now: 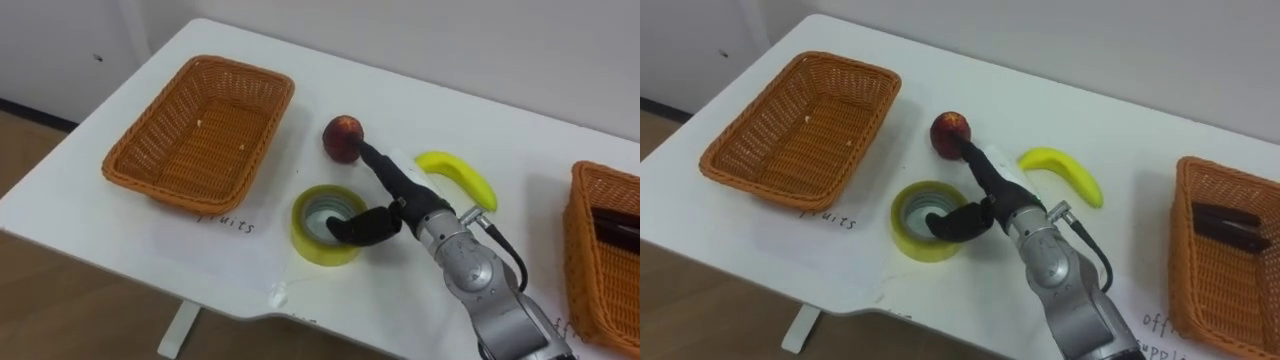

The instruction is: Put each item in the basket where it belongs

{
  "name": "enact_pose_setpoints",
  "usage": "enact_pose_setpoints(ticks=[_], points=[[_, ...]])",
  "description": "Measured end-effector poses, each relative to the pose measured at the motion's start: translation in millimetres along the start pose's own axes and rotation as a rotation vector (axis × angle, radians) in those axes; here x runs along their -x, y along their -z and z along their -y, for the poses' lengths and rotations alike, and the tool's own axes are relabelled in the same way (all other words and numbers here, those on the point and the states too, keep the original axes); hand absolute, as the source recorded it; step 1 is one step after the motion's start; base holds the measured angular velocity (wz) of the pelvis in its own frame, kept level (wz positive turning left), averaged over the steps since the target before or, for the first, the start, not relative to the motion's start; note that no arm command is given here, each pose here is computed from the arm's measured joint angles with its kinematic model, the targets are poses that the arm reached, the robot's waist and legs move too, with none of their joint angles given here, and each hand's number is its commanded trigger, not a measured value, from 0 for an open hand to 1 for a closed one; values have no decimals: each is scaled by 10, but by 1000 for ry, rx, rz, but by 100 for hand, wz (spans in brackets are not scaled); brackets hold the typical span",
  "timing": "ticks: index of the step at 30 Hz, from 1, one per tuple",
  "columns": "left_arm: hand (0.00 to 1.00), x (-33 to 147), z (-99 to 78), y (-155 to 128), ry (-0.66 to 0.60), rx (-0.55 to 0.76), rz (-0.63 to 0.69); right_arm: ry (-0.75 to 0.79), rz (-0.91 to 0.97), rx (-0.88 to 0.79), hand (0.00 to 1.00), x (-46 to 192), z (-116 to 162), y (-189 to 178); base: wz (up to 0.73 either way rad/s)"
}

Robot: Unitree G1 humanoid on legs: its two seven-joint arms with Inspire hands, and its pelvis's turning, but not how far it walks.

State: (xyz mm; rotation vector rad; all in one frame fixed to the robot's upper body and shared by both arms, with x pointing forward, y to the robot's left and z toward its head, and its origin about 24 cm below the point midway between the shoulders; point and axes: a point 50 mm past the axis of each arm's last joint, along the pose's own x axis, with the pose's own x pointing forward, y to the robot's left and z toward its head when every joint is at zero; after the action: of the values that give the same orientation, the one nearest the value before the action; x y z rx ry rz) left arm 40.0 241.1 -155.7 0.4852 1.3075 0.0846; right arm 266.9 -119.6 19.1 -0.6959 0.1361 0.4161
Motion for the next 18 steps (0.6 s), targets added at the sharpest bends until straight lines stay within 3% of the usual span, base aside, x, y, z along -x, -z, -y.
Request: enact_pose_setpoints(ticks=[18], points=[[0,2,-42,-56,-18,-43,24,-82,-4,6,0,-25,79,-11,0]])
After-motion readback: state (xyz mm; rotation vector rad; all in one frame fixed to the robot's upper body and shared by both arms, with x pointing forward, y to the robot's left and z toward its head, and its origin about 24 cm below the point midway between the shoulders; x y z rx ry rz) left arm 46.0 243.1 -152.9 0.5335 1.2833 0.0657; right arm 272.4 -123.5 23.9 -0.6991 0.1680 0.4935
